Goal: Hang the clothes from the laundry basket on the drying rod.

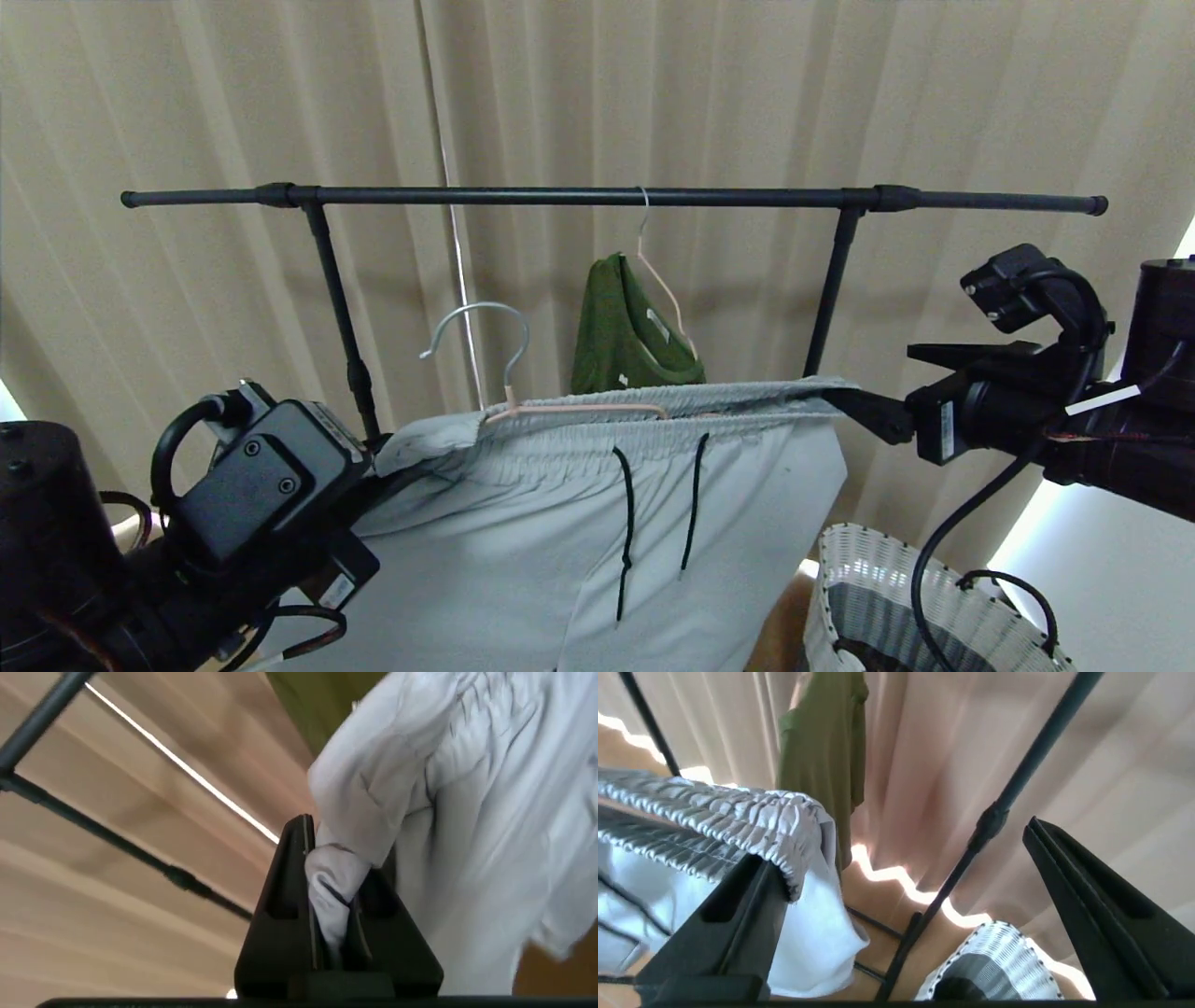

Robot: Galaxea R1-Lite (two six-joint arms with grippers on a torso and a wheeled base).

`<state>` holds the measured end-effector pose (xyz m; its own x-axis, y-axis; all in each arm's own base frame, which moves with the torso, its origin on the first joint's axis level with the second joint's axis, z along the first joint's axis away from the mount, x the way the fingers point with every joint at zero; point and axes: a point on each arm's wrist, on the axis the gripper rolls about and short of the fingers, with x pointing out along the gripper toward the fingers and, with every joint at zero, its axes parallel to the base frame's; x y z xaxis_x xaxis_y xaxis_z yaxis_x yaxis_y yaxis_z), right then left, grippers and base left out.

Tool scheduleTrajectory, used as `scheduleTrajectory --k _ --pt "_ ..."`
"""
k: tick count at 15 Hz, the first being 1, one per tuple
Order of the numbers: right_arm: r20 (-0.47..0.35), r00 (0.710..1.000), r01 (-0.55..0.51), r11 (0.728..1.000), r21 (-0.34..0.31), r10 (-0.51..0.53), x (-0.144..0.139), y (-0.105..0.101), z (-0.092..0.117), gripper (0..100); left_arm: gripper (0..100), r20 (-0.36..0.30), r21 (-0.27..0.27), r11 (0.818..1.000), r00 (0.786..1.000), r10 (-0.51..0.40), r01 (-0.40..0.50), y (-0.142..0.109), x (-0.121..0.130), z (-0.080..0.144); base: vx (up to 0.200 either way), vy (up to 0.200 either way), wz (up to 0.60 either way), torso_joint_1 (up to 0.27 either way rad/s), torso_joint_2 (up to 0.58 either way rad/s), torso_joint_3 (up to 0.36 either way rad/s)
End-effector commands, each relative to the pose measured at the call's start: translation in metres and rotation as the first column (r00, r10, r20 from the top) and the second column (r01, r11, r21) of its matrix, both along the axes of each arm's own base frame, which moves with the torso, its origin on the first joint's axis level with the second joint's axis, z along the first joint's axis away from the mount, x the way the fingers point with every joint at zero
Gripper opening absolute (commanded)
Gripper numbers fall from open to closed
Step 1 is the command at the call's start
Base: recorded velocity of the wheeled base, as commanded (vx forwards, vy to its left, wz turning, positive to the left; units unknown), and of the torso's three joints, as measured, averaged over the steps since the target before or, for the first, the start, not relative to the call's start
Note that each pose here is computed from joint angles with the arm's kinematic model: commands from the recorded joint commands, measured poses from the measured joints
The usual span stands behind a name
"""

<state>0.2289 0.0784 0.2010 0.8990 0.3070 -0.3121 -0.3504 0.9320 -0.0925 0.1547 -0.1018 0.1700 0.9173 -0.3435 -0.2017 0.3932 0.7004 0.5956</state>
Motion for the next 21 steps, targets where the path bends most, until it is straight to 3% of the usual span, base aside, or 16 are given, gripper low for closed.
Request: scheduleTrajectory --k 1,4,6,8,11,14,17,19,21 --pt "0.017 0.999 -0.039 0.999 0.008 0.038 -0.007 0.006 0.004 100 0 -0.014 0.036 0.999 1.0 0.02 -0.019 0.004 0.002 -0.006 0.0 0.0 0.0 0.0 0.0 0.0" --pt "0.008 0.994 -0.112 0.994 0.006 0.112 -0.022 0.018 0.0 100 0 -0.001 0.028 0.999 1.0 0.029 -0.029 0.002 0.007 -0.001 0.0 0.0 0.0 0.0 0.0 0.0" --pt "0.01 0.972 -0.234 0.972 0.009 0.234 -0.048 0.033 -0.002 100 0 -0.019 -0.078 0.996 0.999 0.05 -0.051 -0.001 0.011 0.005 0.0 0.0 0.0 0.0 0.0 0.0" --pt "0.004 0.946 -0.323 0.946 -0.011 0.323 -0.067 0.043 -0.008 100 0 -0.034 -0.132 0.989 0.998 0.061 -0.065 -0.004 0.015 0.007 0.0 0.0 0.0 0.0 0.0 0.0" --pt "0.041 0.924 -0.376 0.924 -0.076 0.38 -0.075 0.043 -0.007 100 0 -0.028 -0.16 0.985 0.998 0.062 -0.066 -0.004 0.013 0.01 0.0 0.0 0.0 0.0 0.0 0.0" --pt "0.034 0.906 -0.418 0.906 -0.073 0.421 -0.076 0.043 -0.008 100 0 0.016 -0.193 0.98 0.999 0.049 -0.045 -0.008 0.015 0.014 0.0 0.0 0.0 0.0 0.0 0.0" --pt "0.033 0.89 -0.446 0.883 -0.144 0.455 -0.076 0.044 -0.014 100 0 0.032 -0.206 0.976 0.997 0.073 -0.065 -0.008 0.018 0.019 0.0 0.0 0.0 0.0 0.0 0.0" --pt "0.037 0.878 -0.467 0.872 -0.144 0.477 -0.077 0.044 -0.014 100 0 0.033 -0.224 0.967 0.991 0.132 -0.121 -0.011 0.024 0.022 0.0 0.0 0.0 0.0 0.0 0.0" --pt "0.061 0.873 -0.473 0.871 -0.137 0.484 -0.075 0.046 -0.008 100 0 0.011 -0.225 0.968 0.993 0.121 -0.116 -0.014 0.023 0.017 0.0 0.0 0.0 0.0 0.0 0.0"
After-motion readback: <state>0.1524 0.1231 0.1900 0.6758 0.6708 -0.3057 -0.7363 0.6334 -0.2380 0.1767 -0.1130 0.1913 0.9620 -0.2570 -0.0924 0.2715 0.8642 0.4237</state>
